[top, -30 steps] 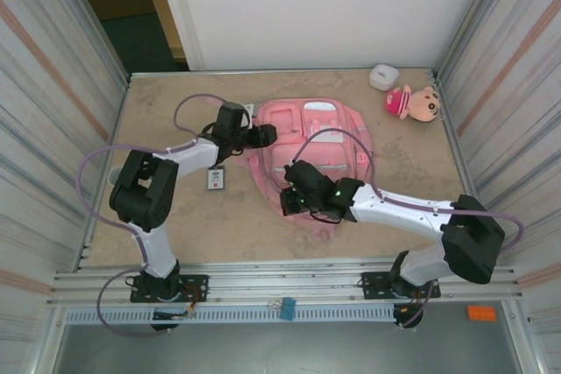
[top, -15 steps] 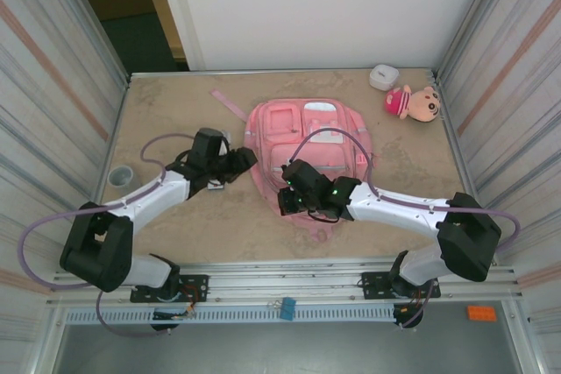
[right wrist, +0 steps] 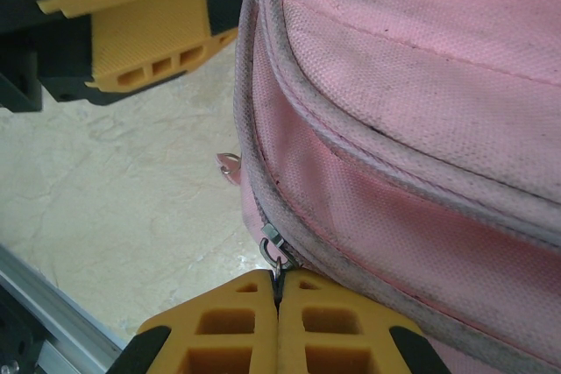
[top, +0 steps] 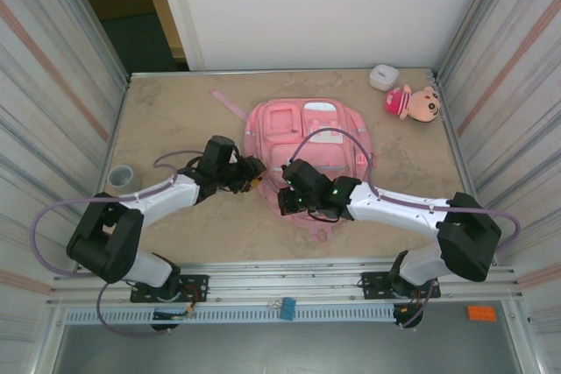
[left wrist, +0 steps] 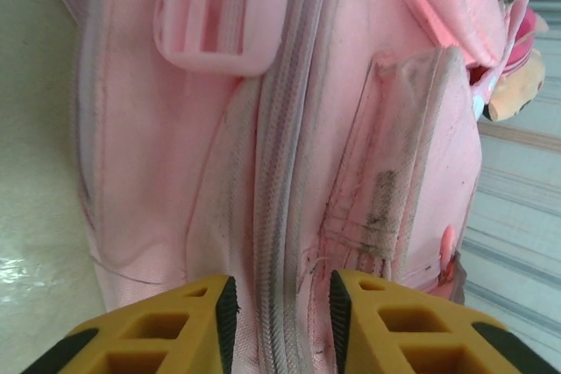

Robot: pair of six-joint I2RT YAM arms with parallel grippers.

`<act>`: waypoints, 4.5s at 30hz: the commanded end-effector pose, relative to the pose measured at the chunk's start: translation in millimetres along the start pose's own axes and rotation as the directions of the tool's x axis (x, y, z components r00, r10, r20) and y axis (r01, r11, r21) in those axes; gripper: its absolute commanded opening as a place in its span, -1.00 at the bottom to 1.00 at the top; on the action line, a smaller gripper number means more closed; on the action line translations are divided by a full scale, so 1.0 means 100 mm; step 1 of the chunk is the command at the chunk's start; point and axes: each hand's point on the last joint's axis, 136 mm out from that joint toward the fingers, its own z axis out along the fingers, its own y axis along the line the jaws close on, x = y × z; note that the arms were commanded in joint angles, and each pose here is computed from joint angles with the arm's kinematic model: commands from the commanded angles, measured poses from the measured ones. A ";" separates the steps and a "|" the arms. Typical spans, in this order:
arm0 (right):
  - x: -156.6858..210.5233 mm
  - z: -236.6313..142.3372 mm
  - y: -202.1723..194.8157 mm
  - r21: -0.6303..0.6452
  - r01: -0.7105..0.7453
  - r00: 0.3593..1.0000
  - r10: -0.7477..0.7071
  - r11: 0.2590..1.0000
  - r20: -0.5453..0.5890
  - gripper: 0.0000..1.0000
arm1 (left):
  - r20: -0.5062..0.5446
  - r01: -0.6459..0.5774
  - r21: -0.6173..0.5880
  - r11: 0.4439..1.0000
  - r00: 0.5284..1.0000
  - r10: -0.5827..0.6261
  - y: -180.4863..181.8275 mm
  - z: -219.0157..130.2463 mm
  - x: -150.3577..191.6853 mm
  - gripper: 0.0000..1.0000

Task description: Pack books, pencil case, and school supplies into a backpack

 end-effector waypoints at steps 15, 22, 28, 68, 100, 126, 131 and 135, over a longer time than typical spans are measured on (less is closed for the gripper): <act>0.05 -0.32 -0.45 0.130 -0.012 1.000 0.015 0.991 -0.022 -1.00 | 0.068 0.023 -0.102 0.995 0.998 -0.016 0.29 -0.16 -0.32 -1.00; 0.12 -0.55 -0.99 0.206 -0.129 0.990 0.137 0.970 -0.028 -1.00 | 0.125 -0.024 -0.144 0.989 0.991 0.042 0.38 -0.43 -0.60 -1.00; 0.06 -0.57 -0.86 0.115 -0.127 0.992 0.128 0.985 0.003 -1.00 | 0.134 -0.019 -0.125 0.992 0.990 0.036 0.33 -0.52 -0.65 -0.74; -0.05 -0.52 -0.69 -0.046 -0.125 0.991 0.127 0.991 0.040 -1.00 | 0.128 -0.795 0.315 -0.519 -0.506 0.853 -0.65 0.10 0.89 0.32; -0.43 -0.72 -1.82 0.079 -0.414 0.898 0.392 0.907 0.202 -1.00 | 0.091 -0.753 0.215 -0.622 -0.619 0.780 -0.41 -0.14 0.88 -1.00; -0.06 -0.71 -1.00 -0.124 -0.136 0.991 0.136 0.983 -0.005 -0.18 | 0.119 -0.809 0.152 -0.567 -0.555 0.824 -0.59 -0.23 0.74 -1.00; 0.00 -0.60 -0.96 -0.102 -0.108 0.993 0.104 0.989 -0.050 -0.21 | 0.131 -0.814 0.140 -0.564 -0.550 0.825 -0.64 -0.25 0.73 -1.00; -0.03 -0.54 -0.92 -0.103 -0.091 0.994 0.084 0.991 -0.071 -0.28 | 0.140 -0.817 0.137 -0.561 -0.545 0.827 -0.67 -0.26 0.73 -1.00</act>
